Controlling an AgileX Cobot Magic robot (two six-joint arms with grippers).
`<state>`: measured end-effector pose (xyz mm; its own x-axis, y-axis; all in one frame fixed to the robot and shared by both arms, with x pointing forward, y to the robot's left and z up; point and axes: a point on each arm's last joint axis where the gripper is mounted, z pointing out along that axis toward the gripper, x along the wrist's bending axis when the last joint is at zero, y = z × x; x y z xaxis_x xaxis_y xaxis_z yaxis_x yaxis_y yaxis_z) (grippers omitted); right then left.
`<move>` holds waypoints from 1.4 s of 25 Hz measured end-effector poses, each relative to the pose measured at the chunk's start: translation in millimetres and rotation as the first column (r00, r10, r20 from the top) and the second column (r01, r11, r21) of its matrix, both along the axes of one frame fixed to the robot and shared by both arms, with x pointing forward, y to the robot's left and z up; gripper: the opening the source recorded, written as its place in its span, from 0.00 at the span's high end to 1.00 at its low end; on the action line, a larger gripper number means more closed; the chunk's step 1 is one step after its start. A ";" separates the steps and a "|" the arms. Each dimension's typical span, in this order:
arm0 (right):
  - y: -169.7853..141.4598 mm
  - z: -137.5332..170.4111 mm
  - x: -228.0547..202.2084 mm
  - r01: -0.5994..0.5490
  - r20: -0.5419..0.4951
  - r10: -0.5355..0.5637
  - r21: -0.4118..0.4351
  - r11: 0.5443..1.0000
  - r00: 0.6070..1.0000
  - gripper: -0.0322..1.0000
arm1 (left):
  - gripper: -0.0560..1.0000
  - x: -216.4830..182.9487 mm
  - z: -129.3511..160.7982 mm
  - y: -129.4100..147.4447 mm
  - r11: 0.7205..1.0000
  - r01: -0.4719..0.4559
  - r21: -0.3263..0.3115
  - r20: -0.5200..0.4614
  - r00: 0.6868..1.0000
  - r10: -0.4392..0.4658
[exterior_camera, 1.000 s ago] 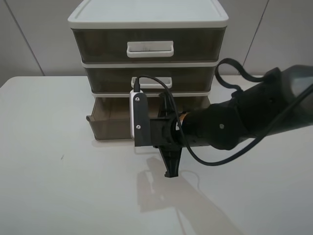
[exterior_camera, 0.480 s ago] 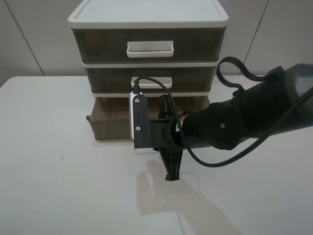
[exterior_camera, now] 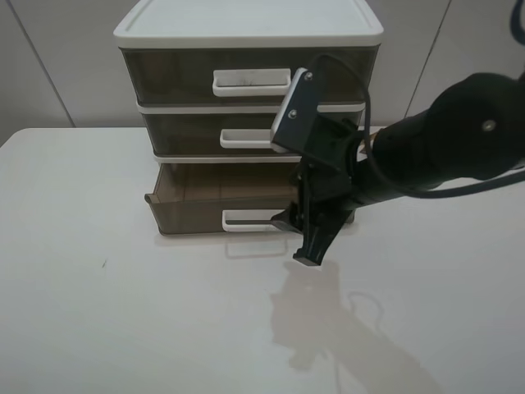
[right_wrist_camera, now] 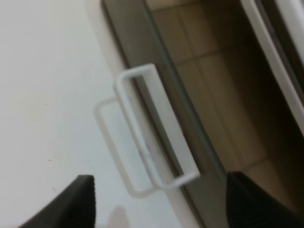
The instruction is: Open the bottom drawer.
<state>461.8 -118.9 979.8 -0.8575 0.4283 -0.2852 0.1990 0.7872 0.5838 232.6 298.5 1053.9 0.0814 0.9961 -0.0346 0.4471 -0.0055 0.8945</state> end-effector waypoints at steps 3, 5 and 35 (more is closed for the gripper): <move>-32.3 19.2 4.3 0.171 -0.055 -0.169 0.037 0.985 0.984 0.39 | 0.24 0.0 0.0 0.0 1.000 0.000 0.000 0.000 1.000 0.000; -58.0 33.2 5.1 0.312 -0.093 -0.305 0.067 0.948 0.948 0.39 | 0.24 0.0 0.0 0.0 1.000 0.000 0.000 0.000 1.000 0.000; -178.2 127.6 -252.2 0.759 0.028 -0.878 0.491 0.428 0.477 0.35 | 0.24 0.0 0.0 0.0 1.000 0.000 0.000 0.000 1.000 0.000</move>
